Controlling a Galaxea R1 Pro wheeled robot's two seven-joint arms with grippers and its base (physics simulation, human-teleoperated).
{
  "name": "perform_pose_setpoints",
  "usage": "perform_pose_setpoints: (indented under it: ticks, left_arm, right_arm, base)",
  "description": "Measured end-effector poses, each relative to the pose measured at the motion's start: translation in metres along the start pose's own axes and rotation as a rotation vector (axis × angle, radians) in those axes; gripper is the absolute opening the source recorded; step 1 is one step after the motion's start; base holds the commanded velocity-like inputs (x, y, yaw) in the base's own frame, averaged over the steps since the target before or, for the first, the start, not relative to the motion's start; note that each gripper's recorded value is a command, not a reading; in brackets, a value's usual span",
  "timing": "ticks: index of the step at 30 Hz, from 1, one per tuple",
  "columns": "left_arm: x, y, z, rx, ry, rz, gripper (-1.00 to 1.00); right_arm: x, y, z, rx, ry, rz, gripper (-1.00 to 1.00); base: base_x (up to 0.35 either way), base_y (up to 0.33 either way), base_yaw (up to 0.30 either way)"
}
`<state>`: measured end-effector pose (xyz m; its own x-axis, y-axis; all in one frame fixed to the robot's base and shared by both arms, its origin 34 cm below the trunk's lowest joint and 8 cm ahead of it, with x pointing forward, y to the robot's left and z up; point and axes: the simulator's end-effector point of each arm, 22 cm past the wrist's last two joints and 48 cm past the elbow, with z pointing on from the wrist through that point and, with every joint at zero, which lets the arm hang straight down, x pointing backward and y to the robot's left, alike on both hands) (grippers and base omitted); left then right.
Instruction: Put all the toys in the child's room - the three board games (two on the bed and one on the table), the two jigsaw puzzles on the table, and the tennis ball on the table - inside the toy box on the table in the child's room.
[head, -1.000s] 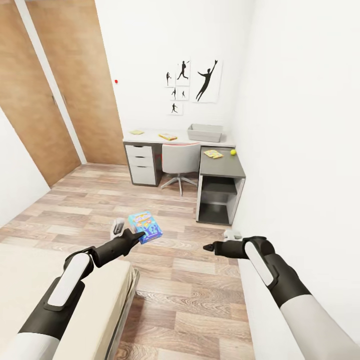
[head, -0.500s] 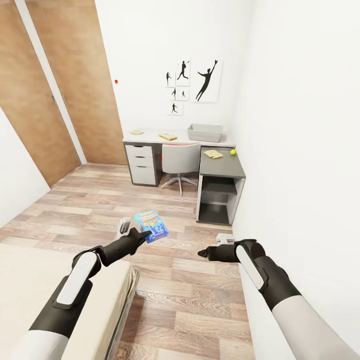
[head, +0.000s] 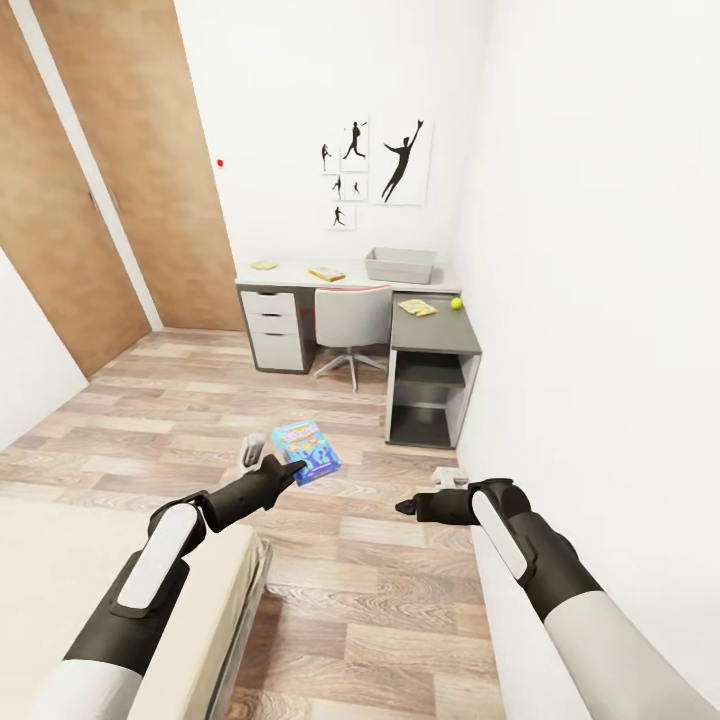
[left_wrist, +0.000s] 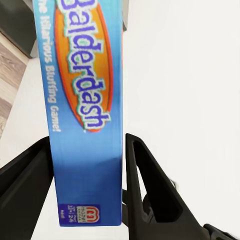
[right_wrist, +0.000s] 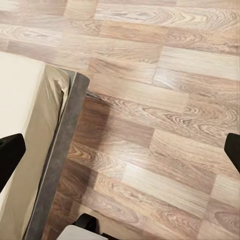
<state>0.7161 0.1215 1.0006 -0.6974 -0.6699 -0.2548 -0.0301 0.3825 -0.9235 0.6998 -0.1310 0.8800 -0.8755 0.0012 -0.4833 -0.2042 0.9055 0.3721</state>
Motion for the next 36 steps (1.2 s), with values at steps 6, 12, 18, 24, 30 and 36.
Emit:
perform_pose_setpoints:
  ticks: [6,12,18,24,30,36]
  left_arm:
    - [0.0002,-0.0015,0.0002,0.006,-0.001,-0.001,-1.0]
    - [0.0008,-0.0018,0.0007,0.008,0.001,-0.001,-1.0]
    - [0.0006,-0.0014,0.0005,0.007,0.0,-0.001,-1.0]
    - [0.0005,-0.0007,0.0004,0.005,0.0,-0.001,-1.0]
    - [0.0004,0.0001,0.0004,0.002,0.0,-0.001,-1.0]
    - [0.0005,0.0008,0.0003,0.0,0.0,0.0,-1.0]
  right_arm:
    - [0.0,0.0001,0.0,-0.001,0.0,0.0,1.0]
    - [0.0,0.0005,0.0001,-0.001,0.0,0.001,1.0]
    - [-0.0004,0.0006,-0.0001,-0.001,-0.001,0.0,1.0]
    - [-0.0004,0.0007,0.0,-0.001,-0.001,0.0,1.0]
    - [-0.0003,0.0004,-0.0001,-0.001,-0.001,0.001,1.0]
    - [-0.0004,0.0001,-0.0002,0.0,-0.001,0.0,1.0]
  base:
    - [0.0,0.0,-0.016]
    - [0.0,0.011,-0.081]
    - [0.0,0.031,-0.071]
    - [0.0,0.008,-0.018]
    - [0.0,0.004,-0.006]
    - [0.0,0.123,-0.012]
